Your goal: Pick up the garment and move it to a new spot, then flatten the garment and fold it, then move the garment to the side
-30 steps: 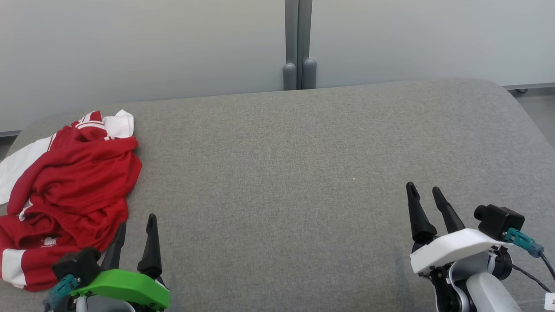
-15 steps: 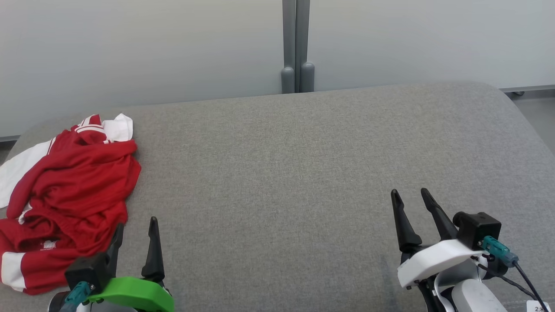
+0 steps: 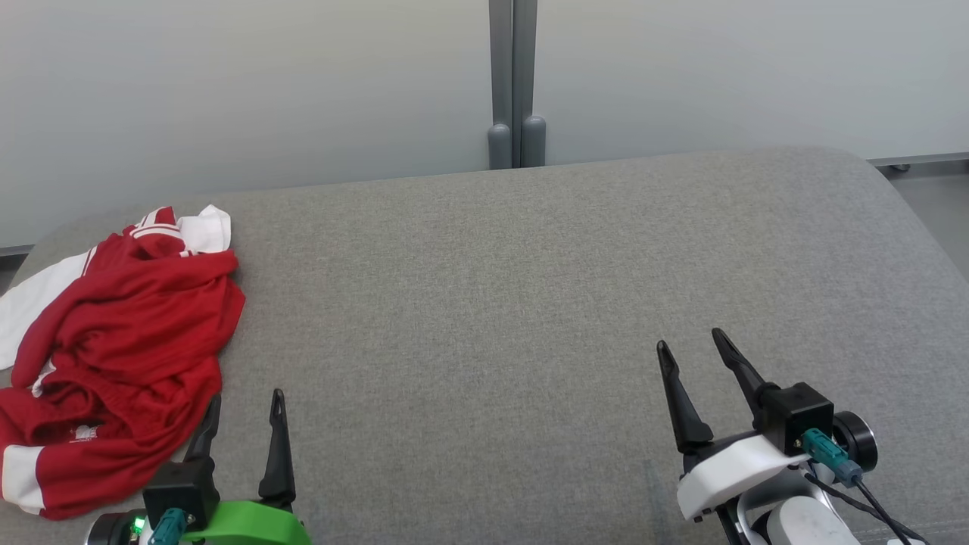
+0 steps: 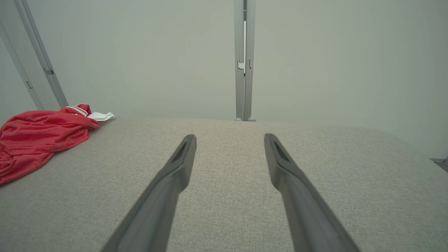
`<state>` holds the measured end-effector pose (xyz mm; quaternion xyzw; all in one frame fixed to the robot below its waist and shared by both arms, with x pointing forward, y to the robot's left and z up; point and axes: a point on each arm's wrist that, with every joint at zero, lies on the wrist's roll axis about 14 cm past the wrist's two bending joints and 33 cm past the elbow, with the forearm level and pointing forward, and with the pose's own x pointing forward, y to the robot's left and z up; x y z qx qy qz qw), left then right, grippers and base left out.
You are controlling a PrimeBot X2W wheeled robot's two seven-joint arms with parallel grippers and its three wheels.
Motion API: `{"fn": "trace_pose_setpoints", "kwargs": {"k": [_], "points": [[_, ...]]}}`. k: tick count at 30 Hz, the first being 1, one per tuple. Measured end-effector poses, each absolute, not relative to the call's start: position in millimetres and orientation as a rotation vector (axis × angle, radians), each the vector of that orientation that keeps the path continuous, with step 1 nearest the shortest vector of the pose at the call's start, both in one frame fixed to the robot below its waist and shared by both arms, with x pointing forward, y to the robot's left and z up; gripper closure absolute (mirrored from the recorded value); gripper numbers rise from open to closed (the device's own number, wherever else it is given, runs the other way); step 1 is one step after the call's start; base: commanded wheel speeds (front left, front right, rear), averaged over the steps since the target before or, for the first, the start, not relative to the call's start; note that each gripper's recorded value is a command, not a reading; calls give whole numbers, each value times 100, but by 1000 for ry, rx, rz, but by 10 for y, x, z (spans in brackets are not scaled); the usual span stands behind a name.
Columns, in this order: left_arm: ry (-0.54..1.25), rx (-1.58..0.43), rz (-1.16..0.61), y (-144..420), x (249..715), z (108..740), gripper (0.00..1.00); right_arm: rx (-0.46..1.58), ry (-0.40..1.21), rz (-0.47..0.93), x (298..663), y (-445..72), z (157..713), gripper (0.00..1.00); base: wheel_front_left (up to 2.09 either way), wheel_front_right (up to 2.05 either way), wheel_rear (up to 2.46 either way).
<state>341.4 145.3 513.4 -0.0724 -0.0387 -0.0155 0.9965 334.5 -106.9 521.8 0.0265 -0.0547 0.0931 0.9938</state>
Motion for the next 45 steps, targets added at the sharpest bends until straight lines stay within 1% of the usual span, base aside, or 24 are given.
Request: {"fn": "trace_pose_setpoints", "kwargs": {"k": [31,39,45], "points": [[-32,-148,-28,1441,3407,4989,0,55,-86,178,3391,-1097,5147,0,0,0,0],[-39,-150,3,1531,3375,5003,0,55,-84,210,3437,-995,5146,0,0,0,0],[-45,-149,52,1682,3315,5007,0,56,-85,261,3481,-836,5156,0,0,0,0]]}}
